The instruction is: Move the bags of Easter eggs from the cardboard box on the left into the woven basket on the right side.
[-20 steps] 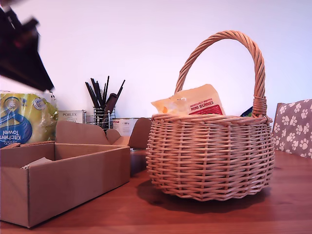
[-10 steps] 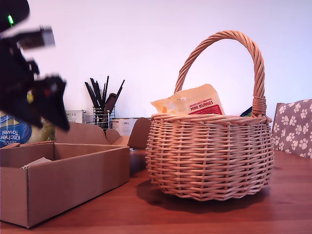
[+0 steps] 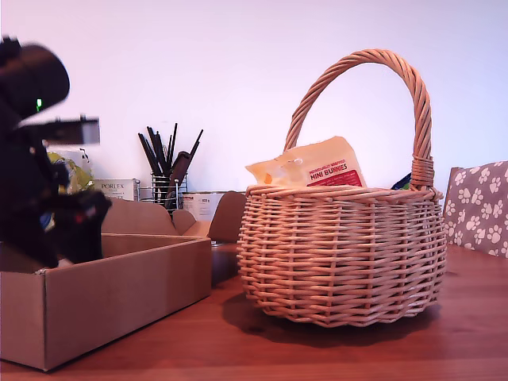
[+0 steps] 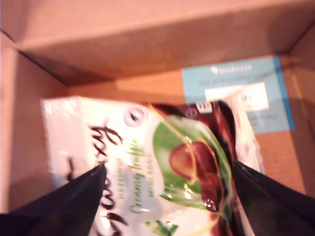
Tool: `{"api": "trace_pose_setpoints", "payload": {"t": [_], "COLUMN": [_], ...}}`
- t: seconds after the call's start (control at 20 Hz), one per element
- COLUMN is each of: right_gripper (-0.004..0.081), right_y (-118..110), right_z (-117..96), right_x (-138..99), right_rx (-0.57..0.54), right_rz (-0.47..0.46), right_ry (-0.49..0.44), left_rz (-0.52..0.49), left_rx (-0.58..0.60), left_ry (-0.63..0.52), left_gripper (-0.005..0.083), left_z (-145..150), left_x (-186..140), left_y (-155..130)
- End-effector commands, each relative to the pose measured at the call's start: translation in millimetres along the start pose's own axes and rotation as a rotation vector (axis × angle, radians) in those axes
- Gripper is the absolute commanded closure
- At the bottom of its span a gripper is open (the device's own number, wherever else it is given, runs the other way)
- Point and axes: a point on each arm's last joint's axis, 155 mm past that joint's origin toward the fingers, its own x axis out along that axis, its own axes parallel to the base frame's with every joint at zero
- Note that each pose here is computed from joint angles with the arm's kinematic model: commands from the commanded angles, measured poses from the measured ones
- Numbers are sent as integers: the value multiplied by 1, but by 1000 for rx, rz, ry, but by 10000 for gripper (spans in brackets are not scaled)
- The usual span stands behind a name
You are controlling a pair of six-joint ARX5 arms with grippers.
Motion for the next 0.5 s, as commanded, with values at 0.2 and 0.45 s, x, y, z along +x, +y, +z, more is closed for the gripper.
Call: {"api": "trace_pose_setpoints", "payload": {"t": [0.2,0.45], "right_gripper": [783,783], "right_y": [6,6], "right_z": [3,7], "right_x": [5,5], "right_rx": [-19,-20], "right_rz": [32,31], "right_ry": [-11,-24], "left_rz": [-45,-61], "left_rx": [-34,-32], "left_ry": [112,157], "left_gripper": [26,141], "left_z": [-33,-44], "left_x": [25,28], "left_y": [-9,-16]}}
